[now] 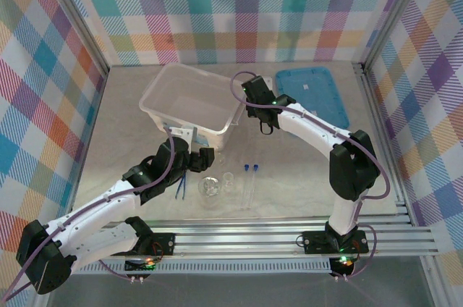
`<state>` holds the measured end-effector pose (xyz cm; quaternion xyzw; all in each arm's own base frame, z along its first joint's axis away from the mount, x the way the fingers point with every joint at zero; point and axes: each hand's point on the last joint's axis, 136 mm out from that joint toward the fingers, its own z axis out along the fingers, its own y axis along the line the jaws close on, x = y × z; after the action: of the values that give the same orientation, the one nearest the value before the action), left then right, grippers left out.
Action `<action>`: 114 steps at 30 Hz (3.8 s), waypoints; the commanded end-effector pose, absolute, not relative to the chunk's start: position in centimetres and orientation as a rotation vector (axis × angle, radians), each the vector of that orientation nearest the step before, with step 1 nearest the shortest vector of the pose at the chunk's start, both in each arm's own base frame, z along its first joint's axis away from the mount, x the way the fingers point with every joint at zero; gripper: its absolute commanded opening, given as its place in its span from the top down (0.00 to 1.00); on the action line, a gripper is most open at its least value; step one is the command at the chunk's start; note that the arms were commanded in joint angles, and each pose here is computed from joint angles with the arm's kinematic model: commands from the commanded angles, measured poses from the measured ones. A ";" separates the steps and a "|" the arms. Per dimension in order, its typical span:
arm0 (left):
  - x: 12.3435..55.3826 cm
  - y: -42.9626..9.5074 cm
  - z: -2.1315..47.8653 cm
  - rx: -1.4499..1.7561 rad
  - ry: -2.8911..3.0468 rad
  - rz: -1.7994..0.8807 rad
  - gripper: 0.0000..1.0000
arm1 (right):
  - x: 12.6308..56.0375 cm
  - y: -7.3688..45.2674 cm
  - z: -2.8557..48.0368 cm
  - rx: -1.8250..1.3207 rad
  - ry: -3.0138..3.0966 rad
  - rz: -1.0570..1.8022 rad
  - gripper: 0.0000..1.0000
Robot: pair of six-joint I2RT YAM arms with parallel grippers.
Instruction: Organize the chemistry lab equipment
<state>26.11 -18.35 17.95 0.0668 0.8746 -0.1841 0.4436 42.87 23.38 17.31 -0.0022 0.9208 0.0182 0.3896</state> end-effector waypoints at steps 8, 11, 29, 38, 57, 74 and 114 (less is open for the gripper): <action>26.1 -18.0 17.9 0.129 2.161 -0.481 0.24 | 42.9 23.3 16.3 0.010 2.355 0.057 0.78; 26.1 -18.0 17.9 0.128 2.161 -0.482 0.24 | 42.8 23.5 16.4 0.007 2.354 0.080 0.78; 25.7 -17.9 17.8 0.116 2.157 -0.508 0.24 | 42.7 23.9 18.0 -0.028 2.326 0.114 0.74; 25.8 -18.2 18.1 0.117 2.151 -0.524 0.25 | 42.8 23.9 19.2 -0.042 2.311 0.109 0.73; 25.5 -19.6 19.4 0.267 2.135 -0.513 0.28 | 36.7 21.3 26.2 -0.001 2.272 0.212 0.58; 23.4 -24.9 19.9 0.525 2.079 -0.532 0.28 | 28.6 21.4 20.8 -0.006 2.479 0.305 0.51; 21.8 -23.9 16.4 0.546 2.158 -0.533 0.24 | 23.4 25.0 3.4 0.127 2.988 0.358 0.63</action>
<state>21.81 -24.35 16.33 0.2286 0.8587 -0.2114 0.4070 24.10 24.85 4.23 0.0374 0.9890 0.1197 0.0783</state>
